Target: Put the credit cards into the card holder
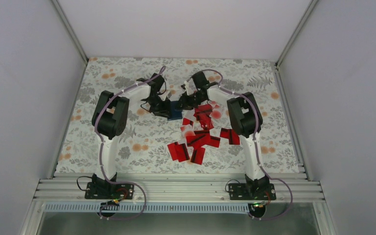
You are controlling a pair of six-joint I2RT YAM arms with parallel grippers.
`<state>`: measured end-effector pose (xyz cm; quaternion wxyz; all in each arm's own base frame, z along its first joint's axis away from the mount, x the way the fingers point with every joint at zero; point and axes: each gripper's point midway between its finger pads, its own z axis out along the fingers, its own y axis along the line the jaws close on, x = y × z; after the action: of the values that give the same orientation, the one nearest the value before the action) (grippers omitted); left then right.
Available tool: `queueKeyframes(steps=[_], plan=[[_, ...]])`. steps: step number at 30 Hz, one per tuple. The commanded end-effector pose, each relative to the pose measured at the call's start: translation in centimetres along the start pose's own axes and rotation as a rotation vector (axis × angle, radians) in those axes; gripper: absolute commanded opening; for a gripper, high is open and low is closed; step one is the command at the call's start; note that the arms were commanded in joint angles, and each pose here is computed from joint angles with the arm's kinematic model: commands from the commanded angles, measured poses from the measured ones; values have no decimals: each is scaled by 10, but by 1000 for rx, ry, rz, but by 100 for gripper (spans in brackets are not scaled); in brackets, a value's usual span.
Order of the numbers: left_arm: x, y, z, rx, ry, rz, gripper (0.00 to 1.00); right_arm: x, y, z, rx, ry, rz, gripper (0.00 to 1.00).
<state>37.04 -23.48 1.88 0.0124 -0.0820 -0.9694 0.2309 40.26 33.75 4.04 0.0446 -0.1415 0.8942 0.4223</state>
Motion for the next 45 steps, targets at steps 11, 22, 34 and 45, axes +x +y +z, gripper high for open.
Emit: queueKeyframes(steps=[11,22,34,45], plan=[[17,38,46,-139,78,-5,26,20,-25,24,155,66,38,9],[14,35,48,-127,85,-12,26,22,-23,20,208,11,-46,4],[11,28,51,-86,92,-35,26,45,-23,23,296,-26,-163,4],[7,25,48,-80,99,-41,26,63,-40,27,415,-113,-250,4]])
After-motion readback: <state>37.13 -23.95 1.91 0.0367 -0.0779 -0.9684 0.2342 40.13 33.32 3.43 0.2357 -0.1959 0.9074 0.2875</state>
